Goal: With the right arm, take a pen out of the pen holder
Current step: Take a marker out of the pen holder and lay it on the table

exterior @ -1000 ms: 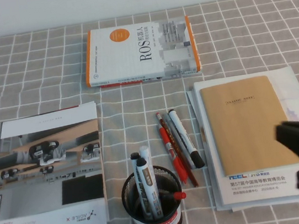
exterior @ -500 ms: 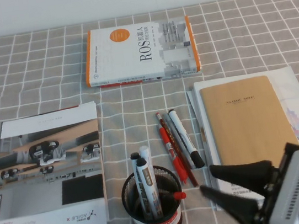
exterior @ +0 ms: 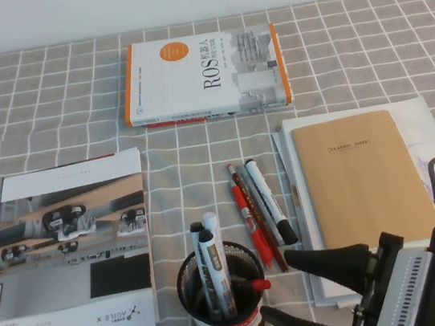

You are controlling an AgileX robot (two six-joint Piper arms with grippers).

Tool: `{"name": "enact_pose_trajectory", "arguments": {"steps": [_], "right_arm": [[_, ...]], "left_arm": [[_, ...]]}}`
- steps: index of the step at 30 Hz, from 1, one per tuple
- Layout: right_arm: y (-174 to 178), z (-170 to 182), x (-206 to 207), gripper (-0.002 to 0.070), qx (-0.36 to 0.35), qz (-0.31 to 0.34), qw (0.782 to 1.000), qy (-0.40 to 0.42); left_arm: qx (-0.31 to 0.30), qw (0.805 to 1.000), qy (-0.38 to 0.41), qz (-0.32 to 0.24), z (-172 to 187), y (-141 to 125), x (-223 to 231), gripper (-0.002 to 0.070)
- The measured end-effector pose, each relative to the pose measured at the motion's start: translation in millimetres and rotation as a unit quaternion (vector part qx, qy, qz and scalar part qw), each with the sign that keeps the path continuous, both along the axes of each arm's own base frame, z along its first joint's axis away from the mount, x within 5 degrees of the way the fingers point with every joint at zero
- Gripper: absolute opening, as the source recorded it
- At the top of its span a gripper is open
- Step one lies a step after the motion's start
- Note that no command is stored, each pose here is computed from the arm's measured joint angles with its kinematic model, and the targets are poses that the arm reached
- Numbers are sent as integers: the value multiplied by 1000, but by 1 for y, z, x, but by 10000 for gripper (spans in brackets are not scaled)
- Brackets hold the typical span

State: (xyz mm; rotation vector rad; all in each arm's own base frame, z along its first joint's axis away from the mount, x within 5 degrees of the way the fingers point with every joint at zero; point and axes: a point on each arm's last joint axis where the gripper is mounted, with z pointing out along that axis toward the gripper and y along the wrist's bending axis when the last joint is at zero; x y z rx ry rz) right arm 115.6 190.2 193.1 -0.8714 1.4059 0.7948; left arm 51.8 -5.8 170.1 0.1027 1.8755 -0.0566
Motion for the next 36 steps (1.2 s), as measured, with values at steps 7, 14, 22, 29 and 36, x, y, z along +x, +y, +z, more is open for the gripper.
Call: {"name": "enact_pose_trajectory", "arguments": {"steps": [7,14,22,29,36], "right_arm": [[4,-26,3,433,-31,-5,999,26],[4,-32,5,433,-40,-11,999,35],[10,-26,11,433,-25,-20,999,30],[18,-32,18,433,-25,-31,998,49],[23,-32,23,433,-11,-41,997,63]], "left_arm": [[0,1000,0,0,0,0,0,-3],[0,1000,0,0,0,0,0,-3],[0,1000,0,0,0,0,0,-3],[0,1000,0,0,0,0,0,-3],[0,1000,0,0,0,0,0,-3]]}}
